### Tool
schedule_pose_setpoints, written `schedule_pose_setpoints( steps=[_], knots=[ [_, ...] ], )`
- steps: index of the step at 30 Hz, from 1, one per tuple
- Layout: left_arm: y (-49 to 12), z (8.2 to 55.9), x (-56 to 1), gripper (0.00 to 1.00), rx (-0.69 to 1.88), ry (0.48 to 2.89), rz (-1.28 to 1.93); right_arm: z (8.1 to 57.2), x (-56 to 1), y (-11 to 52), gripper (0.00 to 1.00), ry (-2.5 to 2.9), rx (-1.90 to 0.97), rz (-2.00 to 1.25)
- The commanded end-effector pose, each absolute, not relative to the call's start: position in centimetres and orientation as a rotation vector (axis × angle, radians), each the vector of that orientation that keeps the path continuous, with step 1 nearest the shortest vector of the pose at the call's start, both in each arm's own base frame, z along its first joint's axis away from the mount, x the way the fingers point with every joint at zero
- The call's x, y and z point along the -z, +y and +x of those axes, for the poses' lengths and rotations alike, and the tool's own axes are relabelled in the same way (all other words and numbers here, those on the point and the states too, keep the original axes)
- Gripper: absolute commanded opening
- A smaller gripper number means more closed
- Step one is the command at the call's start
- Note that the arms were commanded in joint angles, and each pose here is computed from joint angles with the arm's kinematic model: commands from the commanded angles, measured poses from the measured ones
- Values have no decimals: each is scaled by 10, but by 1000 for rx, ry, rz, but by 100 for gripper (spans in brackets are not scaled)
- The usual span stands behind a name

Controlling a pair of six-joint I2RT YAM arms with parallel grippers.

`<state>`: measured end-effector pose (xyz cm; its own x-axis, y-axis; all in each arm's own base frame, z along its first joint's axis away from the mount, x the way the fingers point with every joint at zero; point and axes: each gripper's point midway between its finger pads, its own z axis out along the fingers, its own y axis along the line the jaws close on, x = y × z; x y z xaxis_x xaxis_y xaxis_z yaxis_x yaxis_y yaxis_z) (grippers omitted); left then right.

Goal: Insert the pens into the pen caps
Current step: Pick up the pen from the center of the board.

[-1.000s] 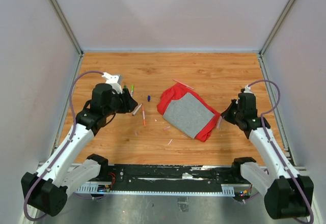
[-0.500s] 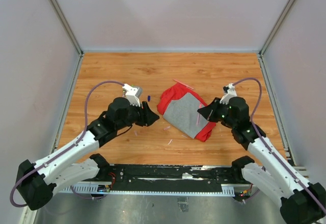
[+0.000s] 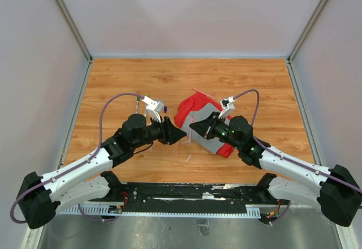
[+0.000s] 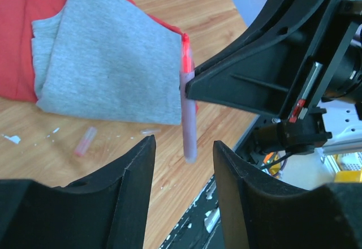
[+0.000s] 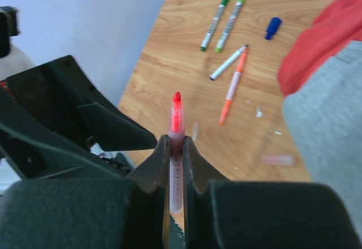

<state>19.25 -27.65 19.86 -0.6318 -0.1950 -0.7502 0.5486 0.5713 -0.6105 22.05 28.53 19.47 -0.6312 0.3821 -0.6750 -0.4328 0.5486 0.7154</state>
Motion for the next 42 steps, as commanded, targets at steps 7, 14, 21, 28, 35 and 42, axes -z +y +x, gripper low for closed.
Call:
schedule_pose_setpoints(
  steps=[7,14,21,28,35,42],
  knots=[
    [-290,190,-206,50,1210,1924,290,216,-239,308,0,1711,-1385,23],
    [-296,189,-203,48,1223,1937,307,213,-241,312,1,1711,-1443,42],
    [-298,189,-206,36,1228,1930,314,211,-239,319,1,1722,-1467,28],
    [-296,191,-206,9,1207,1938,305,211,-235,323,1,1735,-1455,11],
    [-287,197,-199,1,1115,1978,292,216,-230,315,23,1760,-1342,-27],
    [-276,196,-191,1,1048,2006,305,220,-218,285,53,1816,-1051,-169]
  ],
)
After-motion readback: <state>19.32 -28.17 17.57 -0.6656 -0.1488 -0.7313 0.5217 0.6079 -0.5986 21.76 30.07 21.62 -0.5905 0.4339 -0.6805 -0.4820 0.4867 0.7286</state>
